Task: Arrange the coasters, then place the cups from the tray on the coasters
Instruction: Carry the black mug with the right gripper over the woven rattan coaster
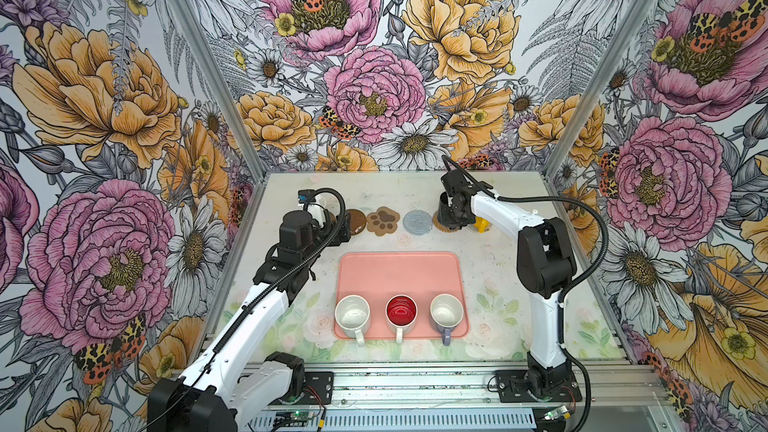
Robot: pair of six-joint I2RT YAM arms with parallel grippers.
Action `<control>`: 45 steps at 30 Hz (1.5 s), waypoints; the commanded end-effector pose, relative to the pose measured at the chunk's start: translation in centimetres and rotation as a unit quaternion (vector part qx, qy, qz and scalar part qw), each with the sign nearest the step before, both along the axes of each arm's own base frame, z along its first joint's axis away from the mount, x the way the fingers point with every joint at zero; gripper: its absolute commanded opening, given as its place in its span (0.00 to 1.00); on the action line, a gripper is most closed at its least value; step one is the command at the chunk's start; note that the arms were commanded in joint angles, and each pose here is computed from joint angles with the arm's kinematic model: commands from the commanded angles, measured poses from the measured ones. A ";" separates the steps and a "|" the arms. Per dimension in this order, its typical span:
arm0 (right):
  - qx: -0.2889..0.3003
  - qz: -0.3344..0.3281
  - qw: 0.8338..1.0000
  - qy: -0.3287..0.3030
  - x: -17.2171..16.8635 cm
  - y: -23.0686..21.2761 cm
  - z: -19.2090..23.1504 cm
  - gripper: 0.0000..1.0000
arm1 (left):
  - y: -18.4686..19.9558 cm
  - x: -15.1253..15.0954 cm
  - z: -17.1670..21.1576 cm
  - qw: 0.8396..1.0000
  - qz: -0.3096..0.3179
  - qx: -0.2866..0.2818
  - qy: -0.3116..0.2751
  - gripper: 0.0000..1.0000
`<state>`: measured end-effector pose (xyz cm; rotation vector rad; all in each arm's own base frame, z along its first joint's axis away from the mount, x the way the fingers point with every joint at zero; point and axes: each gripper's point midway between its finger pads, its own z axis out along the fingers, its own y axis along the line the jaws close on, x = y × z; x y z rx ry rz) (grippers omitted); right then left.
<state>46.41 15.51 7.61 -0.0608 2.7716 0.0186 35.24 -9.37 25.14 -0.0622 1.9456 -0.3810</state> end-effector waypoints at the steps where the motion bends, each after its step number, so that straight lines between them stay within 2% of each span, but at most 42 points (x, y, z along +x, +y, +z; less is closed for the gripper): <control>1: 0.003 -0.008 0.999 -0.045 2.1 0.0 1.9 0.00 | 0.6 -0.3 0.1 1.000 0.010 0.002 -0.004 0.92; 40: 0.007 -0.023 1.000 -0.009 0.8 -0.2 -0.8 0.00 | 1.0 -0.6 0.5 1.000 0.012 0.002 -0.008 0.93; 45: 0.006 -0.025 1.000 -0.005 0.2 -0.3 -0.9 0.20 | 1.0 -0.7 0.5 1.000 0.013 0.002 -0.009 0.93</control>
